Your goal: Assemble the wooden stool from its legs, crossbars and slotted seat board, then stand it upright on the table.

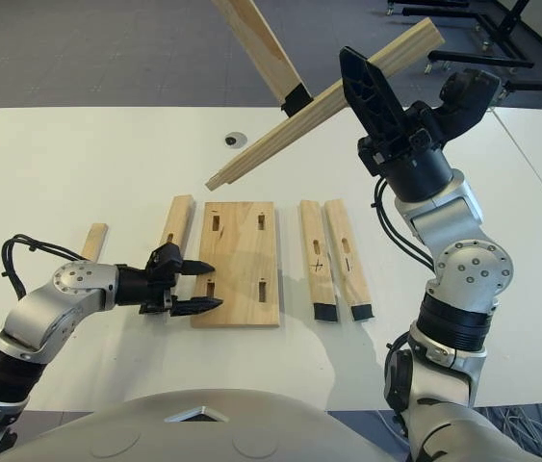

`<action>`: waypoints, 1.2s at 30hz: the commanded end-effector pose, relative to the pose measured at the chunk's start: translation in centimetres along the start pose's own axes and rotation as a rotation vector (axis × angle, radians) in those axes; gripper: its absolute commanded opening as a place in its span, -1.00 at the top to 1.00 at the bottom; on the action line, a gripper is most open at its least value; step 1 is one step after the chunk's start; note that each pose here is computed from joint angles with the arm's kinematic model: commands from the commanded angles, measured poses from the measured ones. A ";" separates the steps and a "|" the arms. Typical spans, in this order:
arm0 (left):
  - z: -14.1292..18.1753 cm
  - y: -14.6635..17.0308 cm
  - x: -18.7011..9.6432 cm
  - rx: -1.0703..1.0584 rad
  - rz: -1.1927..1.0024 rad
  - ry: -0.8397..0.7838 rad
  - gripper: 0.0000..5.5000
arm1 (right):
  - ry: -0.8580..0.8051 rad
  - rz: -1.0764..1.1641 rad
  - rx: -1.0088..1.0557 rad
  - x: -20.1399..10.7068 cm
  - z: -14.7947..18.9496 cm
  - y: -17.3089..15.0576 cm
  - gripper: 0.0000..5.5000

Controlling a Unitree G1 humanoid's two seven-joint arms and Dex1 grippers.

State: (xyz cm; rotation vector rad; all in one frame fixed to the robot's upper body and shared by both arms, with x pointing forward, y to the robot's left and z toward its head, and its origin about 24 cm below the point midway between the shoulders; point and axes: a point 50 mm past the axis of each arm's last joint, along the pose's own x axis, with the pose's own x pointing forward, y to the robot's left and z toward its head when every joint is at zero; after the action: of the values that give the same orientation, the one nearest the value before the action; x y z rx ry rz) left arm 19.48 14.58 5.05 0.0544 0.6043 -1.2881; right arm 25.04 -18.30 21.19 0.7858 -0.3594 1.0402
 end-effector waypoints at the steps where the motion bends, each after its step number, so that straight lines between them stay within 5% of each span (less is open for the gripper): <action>1: -2.8 -0.8 -0.9 -0.125 -0.057 0.105 -0.41 | -0.018 0.007 0.001 -0.1 0.1 0.3 0.25; 11: -0.6 2.0 -2.1 0.020 0.056 -0.090 -0.41 | -0.030 0.000 -0.004 -0.1 0.0 0.1 0.25; 16: 4.4 2.6 -1.9 0.086 0.178 -0.246 -0.41 | -0.030 0.003 -0.001 0.0 -0.2 0.1 0.25; 25: 2.4 3.9 0.1 0.081 0.273 0.023 -0.41 | -0.034 0.007 -0.007 0.3 -0.3 0.0 0.25; 36: 1.6 3.6 0.9 0.085 0.175 0.108 -0.41 | -0.038 0.010 -0.015 0.5 -0.3 0.0 0.25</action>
State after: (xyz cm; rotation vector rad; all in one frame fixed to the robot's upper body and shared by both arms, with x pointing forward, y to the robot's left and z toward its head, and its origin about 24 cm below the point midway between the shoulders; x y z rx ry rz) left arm 24.04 14.18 5.75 0.2456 0.5712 -1.1169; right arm 25.12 -17.80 20.61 0.8129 -0.3754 1.0258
